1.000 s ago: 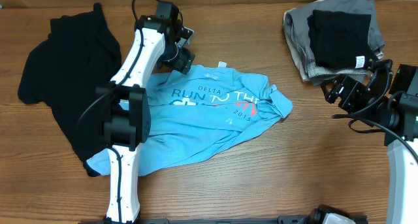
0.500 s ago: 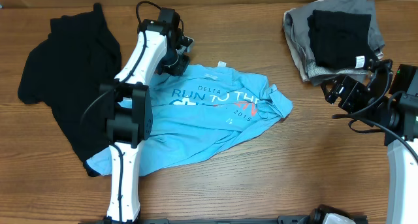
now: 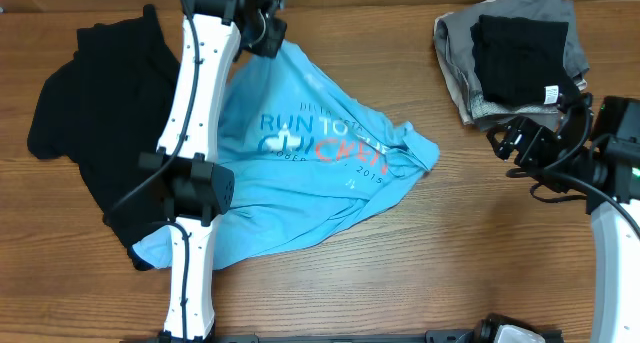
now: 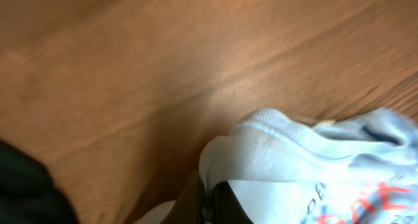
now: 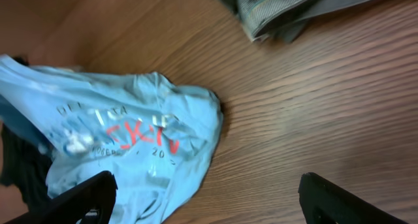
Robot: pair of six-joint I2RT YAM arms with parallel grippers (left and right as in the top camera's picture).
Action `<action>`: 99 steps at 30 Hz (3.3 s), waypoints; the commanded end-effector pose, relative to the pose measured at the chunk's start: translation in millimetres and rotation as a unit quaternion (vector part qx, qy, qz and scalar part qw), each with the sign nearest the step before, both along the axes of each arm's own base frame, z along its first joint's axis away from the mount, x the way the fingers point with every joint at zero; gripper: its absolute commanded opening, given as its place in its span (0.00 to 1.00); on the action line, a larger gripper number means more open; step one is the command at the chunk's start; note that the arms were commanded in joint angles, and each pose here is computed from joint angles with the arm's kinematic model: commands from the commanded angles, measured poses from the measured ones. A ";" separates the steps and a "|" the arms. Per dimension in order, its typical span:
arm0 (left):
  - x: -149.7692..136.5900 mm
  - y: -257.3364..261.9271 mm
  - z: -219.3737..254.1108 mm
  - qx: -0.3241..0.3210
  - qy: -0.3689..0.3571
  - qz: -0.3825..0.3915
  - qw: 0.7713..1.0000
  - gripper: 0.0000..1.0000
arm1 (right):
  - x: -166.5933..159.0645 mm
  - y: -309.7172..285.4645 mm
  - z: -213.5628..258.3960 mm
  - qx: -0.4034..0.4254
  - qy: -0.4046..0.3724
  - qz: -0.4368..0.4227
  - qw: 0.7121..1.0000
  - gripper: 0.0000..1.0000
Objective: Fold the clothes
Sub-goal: 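Grasp the blue t-shirt's right hem with the right gripper, then lift the t-shirt with both grippers and lay it flat on the table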
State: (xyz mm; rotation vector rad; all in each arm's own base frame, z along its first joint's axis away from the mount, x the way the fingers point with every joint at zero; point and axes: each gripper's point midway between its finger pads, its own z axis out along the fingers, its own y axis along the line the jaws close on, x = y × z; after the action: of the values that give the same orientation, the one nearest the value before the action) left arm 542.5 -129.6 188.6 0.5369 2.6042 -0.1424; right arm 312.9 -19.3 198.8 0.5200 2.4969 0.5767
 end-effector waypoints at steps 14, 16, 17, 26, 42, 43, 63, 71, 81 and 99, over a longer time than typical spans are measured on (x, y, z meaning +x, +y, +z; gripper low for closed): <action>-6.5 -39.8 89.9 -0.068 -0.106 -0.030 0.992 0.04 | 28.6 142.0 -82.2 0.008 0.070 0.200 0.977 0.80; -8.6 -41.9 98.6 -0.071 -0.117 -0.033 0.990 0.04 | 29.5 147.2 -100.4 -0.008 0.095 0.190 0.977 0.79; -9.4 -41.8 101.8 -0.073 -0.119 -0.029 0.990 0.04 | 29.1 149.2 -108.7 -0.017 0.106 0.186 0.977 0.79; -15.0 -40.5 128.6 -0.094 -0.145 -0.013 0.985 0.04 | 21.4 177.2 -151.8 -0.073 0.150 0.190 0.968 0.73; -20.8 -38.7 133.9 -0.095 -0.144 -0.011 0.985 0.04 | 9.1 188.3 -183.0 -0.171 0.167 0.152 0.959 0.28; -20.9 -38.5 134.0 -0.095 -0.144 -0.011 0.985 0.04 | 7.6 187.5 -184.8 -0.172 0.170 0.152 0.958 0.26; -32.6 -12.2 171.2 -0.062 -0.189 0.025 0.980 0.04 | -12.3 154.9 -193.1 -0.154 0.238 0.117 0.952 0.04; -42.2 0.4 197.1 -0.050 -0.219 0.042 0.973 0.04 | 28.5 125.2 -124.7 -0.078 0.173 0.105 0.976 0.04; -55.8 4.7 250.1 -0.069 -0.288 0.045 0.954 0.04 | 59.7 85.8 -12.7 -0.091 0.067 0.095 0.989 0.04; -181.7 35.1 391.0 -0.116 -0.439 0.043 0.890 0.04 | 18.5 6.2 220.6 -0.148 -0.122 0.012 0.981 0.04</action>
State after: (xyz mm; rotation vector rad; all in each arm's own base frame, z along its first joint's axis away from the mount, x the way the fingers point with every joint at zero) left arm 399.7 -108.1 545.6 0.3375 1.7756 -0.1300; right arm 353.7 -1.1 370.5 0.3211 2.4323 0.3003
